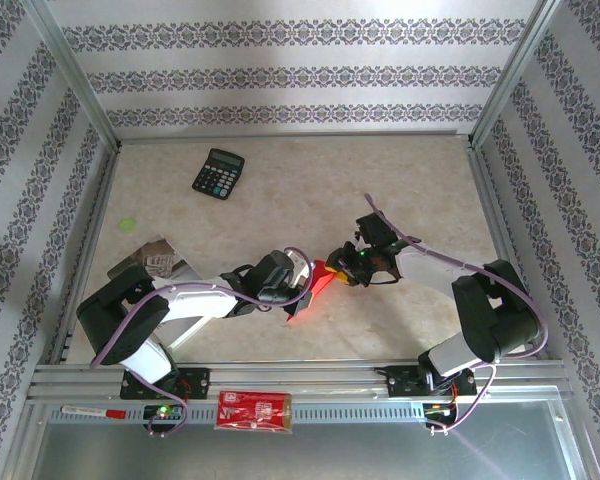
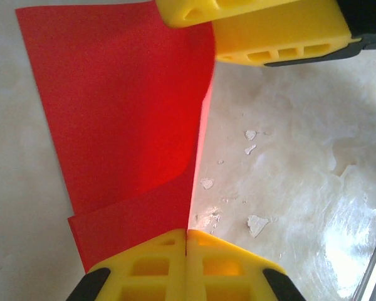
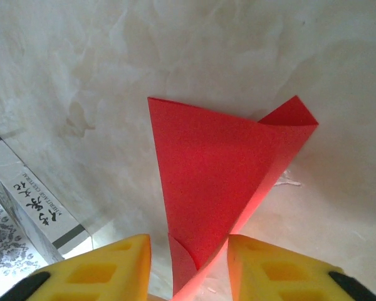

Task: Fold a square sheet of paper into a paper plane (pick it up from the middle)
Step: Fold the wing for the fifth time at the center of the table.

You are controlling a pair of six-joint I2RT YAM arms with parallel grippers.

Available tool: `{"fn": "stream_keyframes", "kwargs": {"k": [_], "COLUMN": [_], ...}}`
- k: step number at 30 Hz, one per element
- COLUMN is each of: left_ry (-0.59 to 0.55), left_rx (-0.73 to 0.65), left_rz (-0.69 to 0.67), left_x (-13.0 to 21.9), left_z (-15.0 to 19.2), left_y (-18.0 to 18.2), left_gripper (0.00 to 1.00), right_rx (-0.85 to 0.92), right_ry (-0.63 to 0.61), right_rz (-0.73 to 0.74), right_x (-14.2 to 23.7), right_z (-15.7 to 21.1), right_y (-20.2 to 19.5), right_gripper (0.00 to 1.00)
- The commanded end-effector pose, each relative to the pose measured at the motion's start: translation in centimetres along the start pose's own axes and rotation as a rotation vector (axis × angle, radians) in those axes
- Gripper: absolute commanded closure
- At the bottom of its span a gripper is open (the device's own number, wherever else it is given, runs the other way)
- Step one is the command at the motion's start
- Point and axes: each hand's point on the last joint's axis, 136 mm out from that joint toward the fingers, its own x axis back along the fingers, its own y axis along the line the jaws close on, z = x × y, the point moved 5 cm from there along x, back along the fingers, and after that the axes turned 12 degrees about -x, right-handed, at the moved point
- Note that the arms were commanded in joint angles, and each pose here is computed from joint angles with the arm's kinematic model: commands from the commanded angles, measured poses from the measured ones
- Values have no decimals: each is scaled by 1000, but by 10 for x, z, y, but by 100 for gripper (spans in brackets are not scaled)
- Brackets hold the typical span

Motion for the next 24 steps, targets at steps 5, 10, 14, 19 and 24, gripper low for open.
{"fn": "stream_keyframes", "kwargs": {"k": [5, 10, 14, 19, 24], "left_ry": [29, 37, 44, 41, 50], "left_rx": [-64, -108, -155, -231, -300], "left_rz": [-14, -18, -33, -73, -104], "left_x": [-5, -5, -3, 0, 1], "left_z": [2, 3, 3, 4, 7], "left_y": [-2, -3, -2, -2, -4], "left_gripper": [100, 97, 95, 90, 79], "right_rx": [-20, -32, -36, -54, -71], "right_ry": [10, 25, 32, 48, 60], "right_rz": [1, -5, -10, -18, -33], "right_x": [-6, -8, -7, -7, -6], "right_z": [0, 1, 3, 4, 6], "right_y": [-4, -5, -4, -3, -2], "right_gripper": [84, 94, 100, 100, 100]}}
